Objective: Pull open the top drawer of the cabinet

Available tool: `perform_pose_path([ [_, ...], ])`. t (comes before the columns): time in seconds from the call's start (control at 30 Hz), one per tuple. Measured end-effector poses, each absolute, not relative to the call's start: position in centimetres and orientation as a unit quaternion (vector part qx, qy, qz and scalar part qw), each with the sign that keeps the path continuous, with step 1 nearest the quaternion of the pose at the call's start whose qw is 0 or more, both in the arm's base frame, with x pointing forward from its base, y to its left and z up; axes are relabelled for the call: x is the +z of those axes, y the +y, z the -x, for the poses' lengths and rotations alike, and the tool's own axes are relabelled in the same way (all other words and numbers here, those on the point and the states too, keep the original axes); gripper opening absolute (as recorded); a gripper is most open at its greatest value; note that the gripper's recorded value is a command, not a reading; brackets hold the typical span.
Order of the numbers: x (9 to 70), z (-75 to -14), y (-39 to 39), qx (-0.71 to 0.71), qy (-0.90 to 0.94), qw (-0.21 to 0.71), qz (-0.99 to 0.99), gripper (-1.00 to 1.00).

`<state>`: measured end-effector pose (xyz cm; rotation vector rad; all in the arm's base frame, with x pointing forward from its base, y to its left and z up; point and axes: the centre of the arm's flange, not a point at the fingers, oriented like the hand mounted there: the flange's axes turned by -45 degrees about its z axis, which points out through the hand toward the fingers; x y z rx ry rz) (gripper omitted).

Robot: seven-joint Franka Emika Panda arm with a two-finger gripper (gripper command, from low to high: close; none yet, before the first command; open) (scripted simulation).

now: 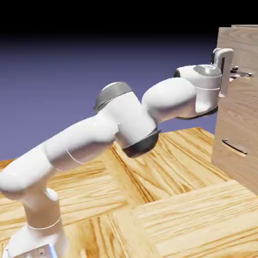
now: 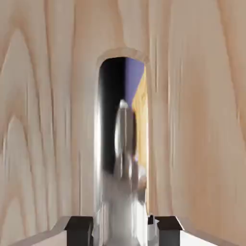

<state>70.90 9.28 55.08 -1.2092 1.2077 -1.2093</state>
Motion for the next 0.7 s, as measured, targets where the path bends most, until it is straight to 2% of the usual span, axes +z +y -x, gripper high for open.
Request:
perform_pose_path([
  [0.57, 55.1, -56.4, 9.3, -0.500, 0.499, 0.501, 0.500, -1.00],
  [0.6, 55.1, -55.6, 9.3, -0.500, 0.499, 0.500, 0.500, 1.00],
  [0.7, 55.1, -54.6, 9.2, -0.499, 0.500, 0.501, 0.500, 1.00],
])
